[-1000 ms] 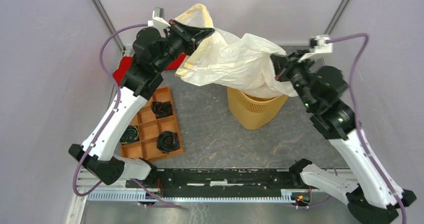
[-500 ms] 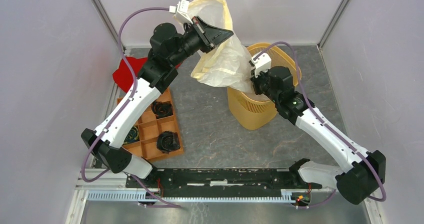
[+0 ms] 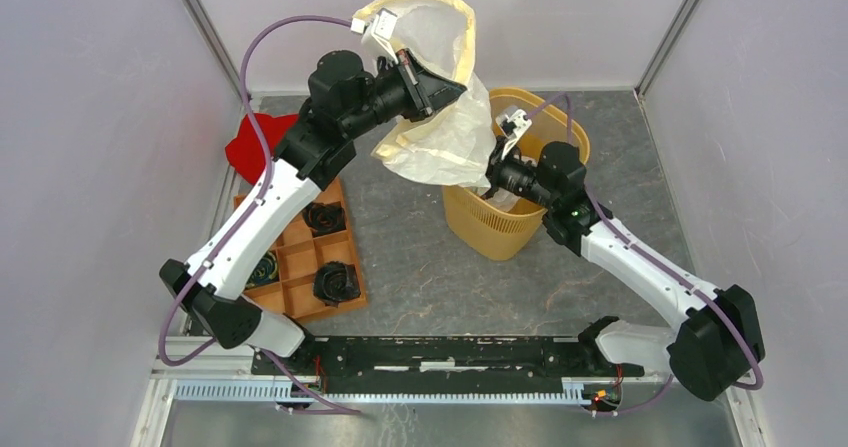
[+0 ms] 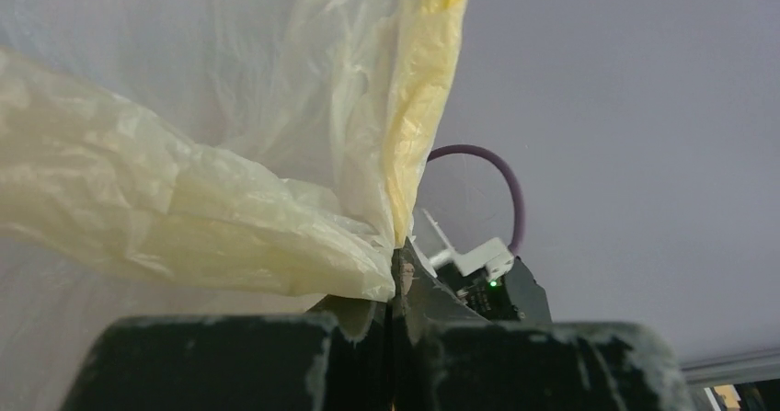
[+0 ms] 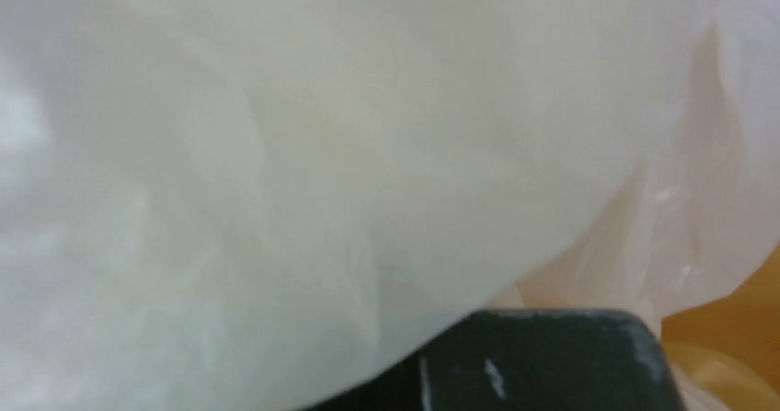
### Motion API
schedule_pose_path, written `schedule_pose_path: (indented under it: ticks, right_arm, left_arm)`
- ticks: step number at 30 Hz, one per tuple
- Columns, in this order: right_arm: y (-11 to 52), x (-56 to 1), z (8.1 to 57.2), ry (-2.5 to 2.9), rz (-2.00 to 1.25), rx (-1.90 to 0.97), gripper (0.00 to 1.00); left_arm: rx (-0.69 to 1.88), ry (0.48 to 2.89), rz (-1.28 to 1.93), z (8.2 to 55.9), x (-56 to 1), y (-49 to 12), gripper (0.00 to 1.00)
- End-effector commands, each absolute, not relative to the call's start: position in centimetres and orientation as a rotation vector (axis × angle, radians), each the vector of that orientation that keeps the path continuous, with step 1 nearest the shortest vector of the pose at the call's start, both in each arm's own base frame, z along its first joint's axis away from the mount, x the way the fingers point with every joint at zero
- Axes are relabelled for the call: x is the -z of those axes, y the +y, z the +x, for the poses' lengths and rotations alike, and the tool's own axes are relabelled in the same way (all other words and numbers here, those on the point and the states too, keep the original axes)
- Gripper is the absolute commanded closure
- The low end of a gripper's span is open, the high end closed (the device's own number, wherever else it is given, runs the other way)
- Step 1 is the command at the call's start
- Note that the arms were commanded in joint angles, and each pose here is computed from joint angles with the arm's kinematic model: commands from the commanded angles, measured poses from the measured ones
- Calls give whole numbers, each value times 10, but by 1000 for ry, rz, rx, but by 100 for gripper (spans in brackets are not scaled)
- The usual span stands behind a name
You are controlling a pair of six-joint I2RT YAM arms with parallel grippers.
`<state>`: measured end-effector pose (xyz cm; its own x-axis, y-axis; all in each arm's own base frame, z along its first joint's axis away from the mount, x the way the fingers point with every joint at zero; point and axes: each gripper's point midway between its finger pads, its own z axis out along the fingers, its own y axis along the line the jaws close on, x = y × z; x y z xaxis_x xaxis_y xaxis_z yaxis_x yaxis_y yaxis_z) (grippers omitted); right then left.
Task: Put the trash bags into the trash bin
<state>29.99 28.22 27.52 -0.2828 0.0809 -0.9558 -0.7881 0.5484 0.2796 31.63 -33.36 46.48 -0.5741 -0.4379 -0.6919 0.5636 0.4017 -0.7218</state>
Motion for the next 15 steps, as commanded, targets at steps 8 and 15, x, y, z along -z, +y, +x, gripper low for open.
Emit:
schedule_pose_path:
  ticks: [8, 15]
  right_arm:
    - [342, -293, 242, 1657, -581, -1322, 88]
    - [260, -267, 301, 1909, -579, -523, 54]
  left_arm:
    - [1284, 1625, 186, 277, -502, -300, 98]
    - [1305, 1621, 181, 285, -502, -308, 98]
